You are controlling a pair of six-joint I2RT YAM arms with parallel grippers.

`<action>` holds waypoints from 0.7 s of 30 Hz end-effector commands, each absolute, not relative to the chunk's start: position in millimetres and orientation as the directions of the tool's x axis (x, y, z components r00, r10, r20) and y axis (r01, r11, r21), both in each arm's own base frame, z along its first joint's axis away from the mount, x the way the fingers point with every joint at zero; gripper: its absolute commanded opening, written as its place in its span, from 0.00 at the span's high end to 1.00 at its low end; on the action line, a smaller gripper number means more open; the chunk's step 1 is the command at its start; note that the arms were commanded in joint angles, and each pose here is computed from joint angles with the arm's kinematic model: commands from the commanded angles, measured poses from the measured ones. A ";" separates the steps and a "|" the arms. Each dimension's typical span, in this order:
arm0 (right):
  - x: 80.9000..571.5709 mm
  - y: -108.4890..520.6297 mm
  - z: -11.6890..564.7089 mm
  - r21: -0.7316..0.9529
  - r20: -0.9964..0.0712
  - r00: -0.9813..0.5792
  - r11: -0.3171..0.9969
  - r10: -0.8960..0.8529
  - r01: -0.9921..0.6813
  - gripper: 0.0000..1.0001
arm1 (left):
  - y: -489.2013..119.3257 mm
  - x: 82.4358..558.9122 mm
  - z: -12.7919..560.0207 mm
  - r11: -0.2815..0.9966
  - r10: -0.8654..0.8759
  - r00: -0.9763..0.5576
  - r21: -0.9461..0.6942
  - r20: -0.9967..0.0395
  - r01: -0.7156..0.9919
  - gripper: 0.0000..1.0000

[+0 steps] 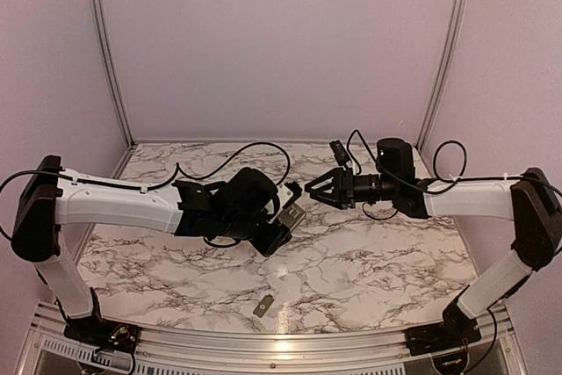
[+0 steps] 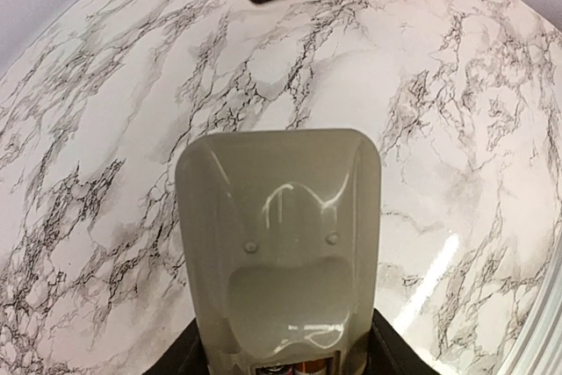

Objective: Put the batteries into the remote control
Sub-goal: Pass from the right arm to the left, then place the remote control without the battery cover at the center of the board.

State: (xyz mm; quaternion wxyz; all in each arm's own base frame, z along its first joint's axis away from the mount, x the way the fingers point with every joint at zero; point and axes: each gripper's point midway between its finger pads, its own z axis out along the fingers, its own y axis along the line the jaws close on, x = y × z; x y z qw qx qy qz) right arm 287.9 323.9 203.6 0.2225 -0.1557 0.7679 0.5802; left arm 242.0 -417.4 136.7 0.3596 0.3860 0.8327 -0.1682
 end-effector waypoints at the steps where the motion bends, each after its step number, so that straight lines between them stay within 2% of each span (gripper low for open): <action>1: 298.5 292.3 215.3 0.761 -0.599 -0.799 0.350 0.052 -0.547 0.35 | -411.9 229.0 109.2 0.521 0.665 -0.386 0.028 -0.640 0.853 0.55; 10: 302.7 243.9 237.3 0.624 -0.736 -0.666 0.499 0.119 -0.601 0.32 | -411.8 229.9 63.7 0.346 0.850 -0.270 0.094 -0.452 0.934 0.55; 16: 285.7 230.6 263.1 0.530 -0.822 -0.556 0.521 0.123 -0.669 0.30 | -420.0 233.7 52.3 0.285 0.882 -0.244 0.043 -0.403 0.958 0.57; 21: 271.5 223.6 273.2 0.481 -0.859 -0.497 0.523 0.122 -0.704 0.28 | -414.9 237.5 32.4 0.266 0.914 -0.244 0.025 -0.324 0.964 0.57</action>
